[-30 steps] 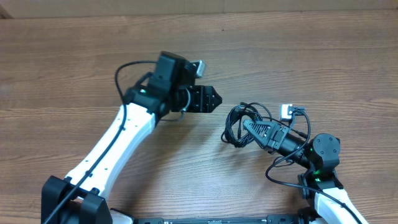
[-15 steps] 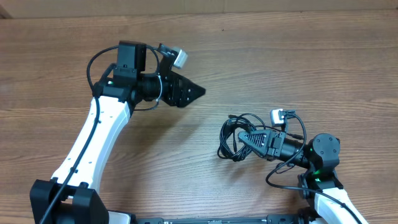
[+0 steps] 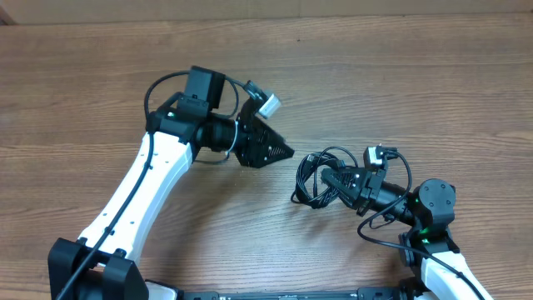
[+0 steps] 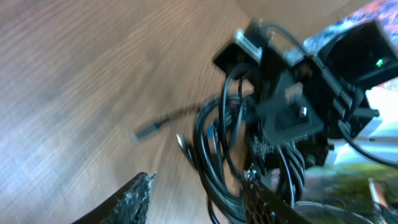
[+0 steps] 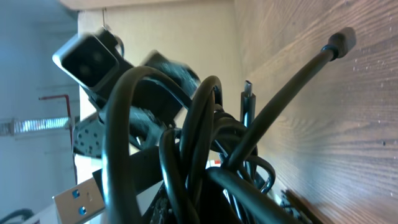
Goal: Untangle cables
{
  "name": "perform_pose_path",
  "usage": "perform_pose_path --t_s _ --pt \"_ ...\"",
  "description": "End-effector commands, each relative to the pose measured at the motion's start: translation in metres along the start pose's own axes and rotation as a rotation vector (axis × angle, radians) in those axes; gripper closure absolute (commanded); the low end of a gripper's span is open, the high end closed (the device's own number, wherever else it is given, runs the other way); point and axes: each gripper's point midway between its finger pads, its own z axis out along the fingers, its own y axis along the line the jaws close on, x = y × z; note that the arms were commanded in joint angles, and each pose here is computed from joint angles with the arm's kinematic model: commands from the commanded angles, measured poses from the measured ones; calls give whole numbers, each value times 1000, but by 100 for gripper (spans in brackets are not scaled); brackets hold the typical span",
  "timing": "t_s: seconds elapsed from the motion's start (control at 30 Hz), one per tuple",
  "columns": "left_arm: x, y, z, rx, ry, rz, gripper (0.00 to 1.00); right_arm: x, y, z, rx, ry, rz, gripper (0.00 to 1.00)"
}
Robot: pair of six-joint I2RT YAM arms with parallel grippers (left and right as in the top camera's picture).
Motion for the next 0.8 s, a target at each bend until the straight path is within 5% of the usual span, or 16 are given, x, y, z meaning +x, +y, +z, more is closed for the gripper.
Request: perform_pose_path --t_s 0.0,0.53,0.67,0.77 --pt "4 -8 2 -32 34 32 52 -11 9 1 -20 -59 -3 96" --pt "17 -16 37 -45 77 -114 69 -12 24 0 -69 -73 -73 96" --pt "26 -11 46 -66 107 -150 94 -12 24 0 -69 -73 -73 96" --pt "29 2 48 -129 115 -202 96 -12 24 0 -69 -73 -73 96"
